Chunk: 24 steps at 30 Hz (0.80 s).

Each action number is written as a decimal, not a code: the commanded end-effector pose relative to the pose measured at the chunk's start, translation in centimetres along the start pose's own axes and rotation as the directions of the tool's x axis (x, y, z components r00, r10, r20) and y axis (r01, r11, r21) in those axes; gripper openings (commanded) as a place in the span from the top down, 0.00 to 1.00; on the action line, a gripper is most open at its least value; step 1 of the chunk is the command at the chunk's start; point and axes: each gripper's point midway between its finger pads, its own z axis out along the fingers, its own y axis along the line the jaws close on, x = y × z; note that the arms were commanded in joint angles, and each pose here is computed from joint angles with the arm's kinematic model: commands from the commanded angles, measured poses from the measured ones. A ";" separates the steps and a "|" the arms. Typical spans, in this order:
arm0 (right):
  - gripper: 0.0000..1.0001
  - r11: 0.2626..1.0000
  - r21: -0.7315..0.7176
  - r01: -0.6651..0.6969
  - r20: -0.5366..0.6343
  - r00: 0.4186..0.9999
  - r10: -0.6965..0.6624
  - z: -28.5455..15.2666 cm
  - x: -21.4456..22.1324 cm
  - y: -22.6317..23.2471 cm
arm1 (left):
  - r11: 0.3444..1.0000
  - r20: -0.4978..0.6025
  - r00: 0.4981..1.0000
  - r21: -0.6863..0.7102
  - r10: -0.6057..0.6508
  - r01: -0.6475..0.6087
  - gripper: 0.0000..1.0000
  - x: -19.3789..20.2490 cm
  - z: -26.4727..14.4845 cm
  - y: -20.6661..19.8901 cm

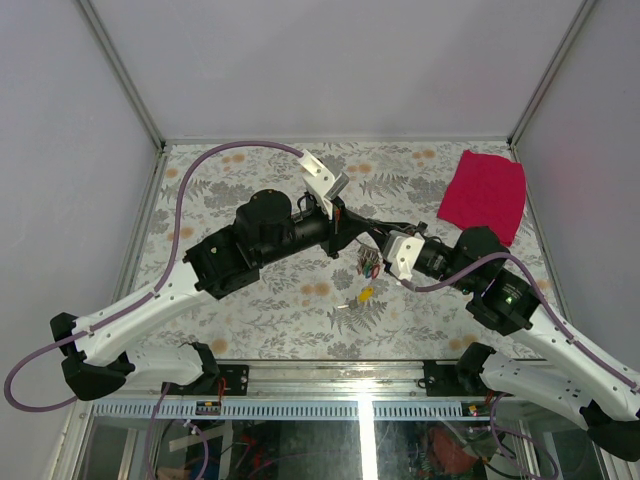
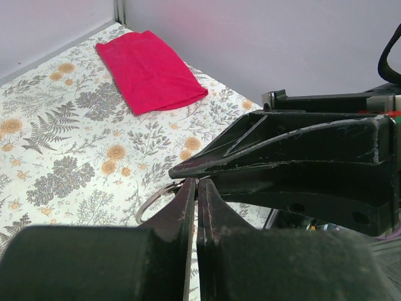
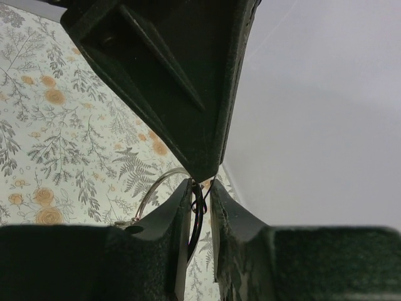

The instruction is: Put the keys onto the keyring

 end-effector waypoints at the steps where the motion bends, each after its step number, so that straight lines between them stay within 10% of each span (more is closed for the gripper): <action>1: 0.79 0.998 0.056 0.004 0.102 0.995 -0.010 -0.4 -2.8 -1.6 | 1.000 0.124 0.992 0.025 0.016 -0.019 1.00 -3.9 -0.6 -0.8; 10: 0.91 0.998 0.063 -0.023 0.121 0.993 0.015 -0.7 -3.2 -1.7 | 0.999 0.124 0.992 0.033 0.019 -0.023 1.00 -3.8 -0.6 -0.9; 24: 0.71 0.997 0.066 -0.034 0.148 0.989 0.024 -0.8 -3.6 -1.7 | 0.999 0.122 0.992 0.041 0.018 -0.023 1.00 -3.8 -0.6 -1.1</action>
